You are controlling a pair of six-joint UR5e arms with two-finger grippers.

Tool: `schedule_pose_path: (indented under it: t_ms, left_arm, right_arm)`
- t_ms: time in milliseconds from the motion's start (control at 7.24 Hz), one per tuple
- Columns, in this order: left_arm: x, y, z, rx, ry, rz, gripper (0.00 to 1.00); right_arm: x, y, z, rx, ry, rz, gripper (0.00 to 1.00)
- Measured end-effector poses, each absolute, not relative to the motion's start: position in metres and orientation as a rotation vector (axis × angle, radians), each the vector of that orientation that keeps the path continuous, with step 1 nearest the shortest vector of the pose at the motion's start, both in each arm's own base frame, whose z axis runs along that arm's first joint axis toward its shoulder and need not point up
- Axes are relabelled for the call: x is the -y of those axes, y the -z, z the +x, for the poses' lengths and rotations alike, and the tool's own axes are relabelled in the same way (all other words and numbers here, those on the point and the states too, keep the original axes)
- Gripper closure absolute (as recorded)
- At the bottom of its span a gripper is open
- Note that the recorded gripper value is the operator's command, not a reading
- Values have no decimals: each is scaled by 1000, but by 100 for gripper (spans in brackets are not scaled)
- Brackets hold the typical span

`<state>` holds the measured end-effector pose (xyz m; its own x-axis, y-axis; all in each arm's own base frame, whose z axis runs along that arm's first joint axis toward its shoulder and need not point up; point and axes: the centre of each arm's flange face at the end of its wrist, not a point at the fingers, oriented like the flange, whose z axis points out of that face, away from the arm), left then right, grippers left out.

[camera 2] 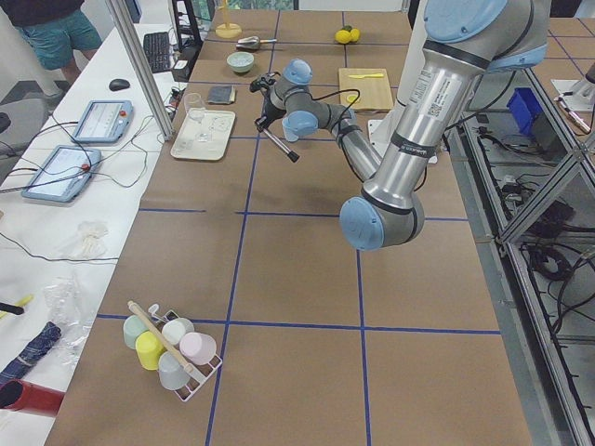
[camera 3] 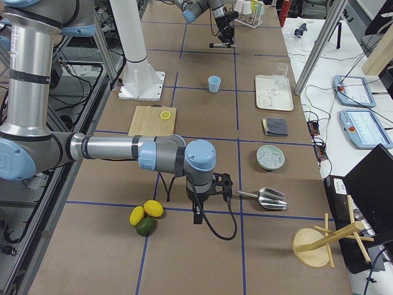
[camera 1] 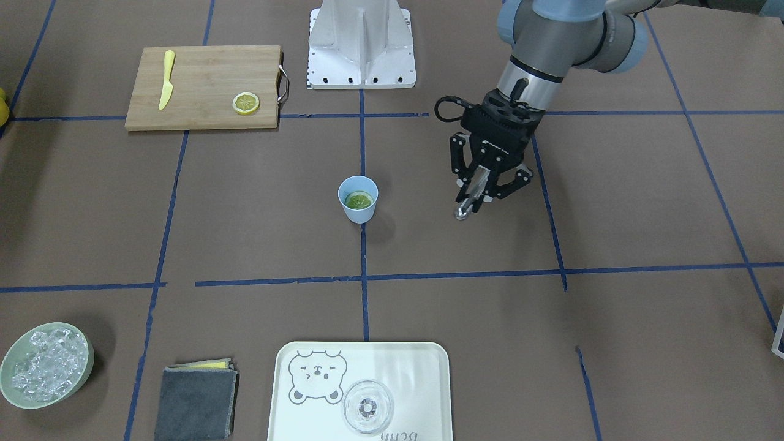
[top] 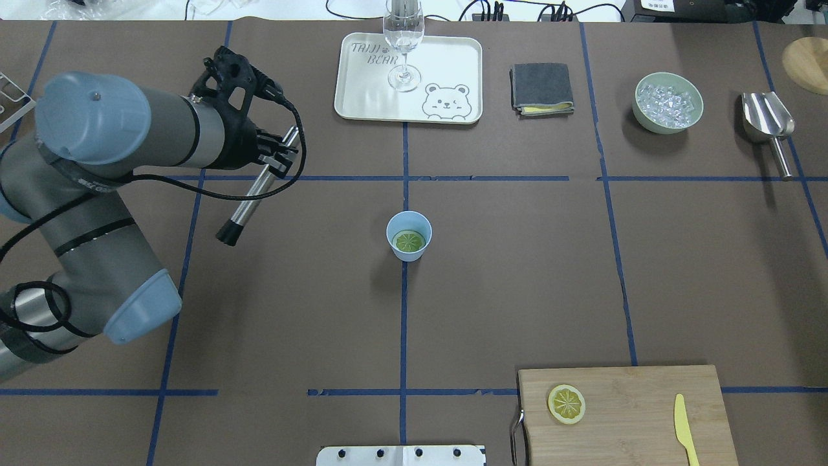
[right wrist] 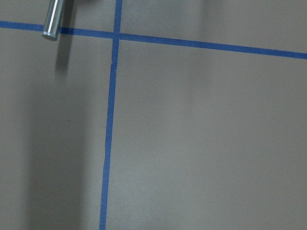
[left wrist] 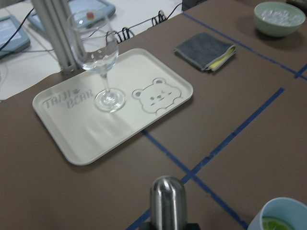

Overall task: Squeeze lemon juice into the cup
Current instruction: 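Carry the muddler back and set it down at its original spot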

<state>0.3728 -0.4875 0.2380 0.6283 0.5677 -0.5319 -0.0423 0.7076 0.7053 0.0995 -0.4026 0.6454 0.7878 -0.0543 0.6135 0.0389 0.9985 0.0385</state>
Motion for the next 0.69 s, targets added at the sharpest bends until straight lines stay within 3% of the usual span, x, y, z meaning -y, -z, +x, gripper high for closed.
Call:
schedule_pose_path:
  t_ms: [691]
  left_arm:
    - [487, -400, 327, -608, -244, 392, 100]
  right_arm:
    - [419, -633, 39, 678, 88, 51, 0]
